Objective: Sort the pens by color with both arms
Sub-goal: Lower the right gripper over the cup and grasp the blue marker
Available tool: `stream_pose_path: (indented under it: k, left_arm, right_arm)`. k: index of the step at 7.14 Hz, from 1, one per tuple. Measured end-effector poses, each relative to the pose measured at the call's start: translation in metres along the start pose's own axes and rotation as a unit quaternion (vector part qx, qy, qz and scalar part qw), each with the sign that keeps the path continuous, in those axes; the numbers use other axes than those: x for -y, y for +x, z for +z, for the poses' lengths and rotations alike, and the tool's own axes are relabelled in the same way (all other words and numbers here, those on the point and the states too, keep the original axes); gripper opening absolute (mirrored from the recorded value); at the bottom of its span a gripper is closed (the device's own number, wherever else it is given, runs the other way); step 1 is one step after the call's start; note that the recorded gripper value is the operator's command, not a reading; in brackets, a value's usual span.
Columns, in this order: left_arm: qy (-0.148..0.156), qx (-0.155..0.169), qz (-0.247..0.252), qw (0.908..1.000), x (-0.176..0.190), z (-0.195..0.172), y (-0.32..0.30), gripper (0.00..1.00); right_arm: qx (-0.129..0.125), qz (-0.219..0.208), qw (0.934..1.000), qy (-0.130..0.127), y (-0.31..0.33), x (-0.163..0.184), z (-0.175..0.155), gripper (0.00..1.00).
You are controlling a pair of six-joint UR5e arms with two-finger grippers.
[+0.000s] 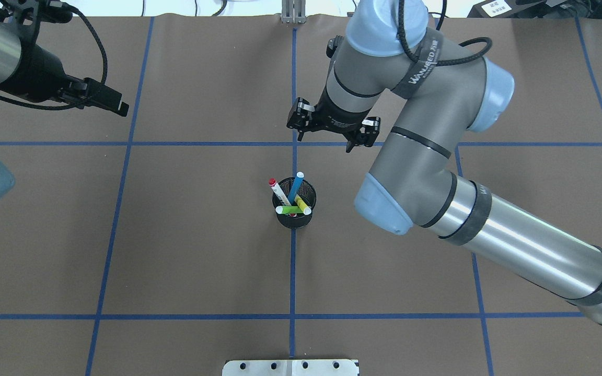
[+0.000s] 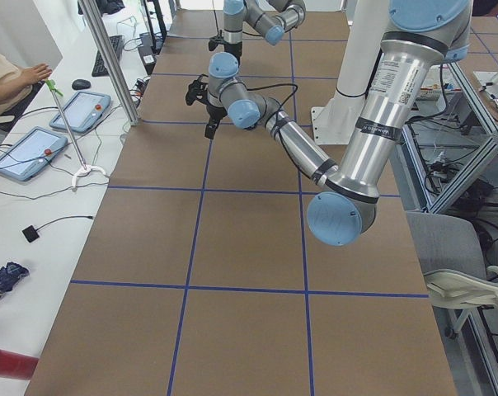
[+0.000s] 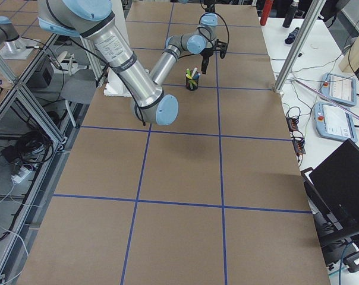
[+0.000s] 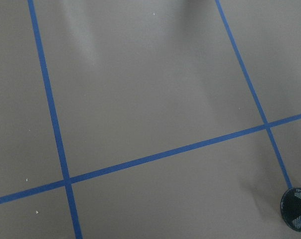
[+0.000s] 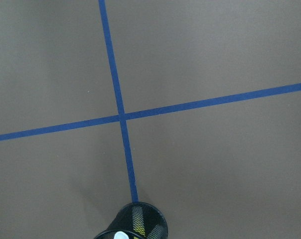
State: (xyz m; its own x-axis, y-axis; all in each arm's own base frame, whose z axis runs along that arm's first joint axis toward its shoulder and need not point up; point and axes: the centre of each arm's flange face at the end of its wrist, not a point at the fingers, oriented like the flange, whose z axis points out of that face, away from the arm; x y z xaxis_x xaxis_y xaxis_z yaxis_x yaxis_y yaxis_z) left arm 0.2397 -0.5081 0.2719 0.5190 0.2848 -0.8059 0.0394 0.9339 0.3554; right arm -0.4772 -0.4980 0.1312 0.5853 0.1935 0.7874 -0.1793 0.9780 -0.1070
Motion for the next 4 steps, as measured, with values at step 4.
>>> stream_pose_path:
  k: [4]
  left_arm:
    - [-0.003,-0.001,0.0,1.0,0.0,0.001,-0.001,1.0]
  right_arm:
    - [-0.018,-0.023,0.9995,0.016,-0.024,-0.028,0.032,0.69]
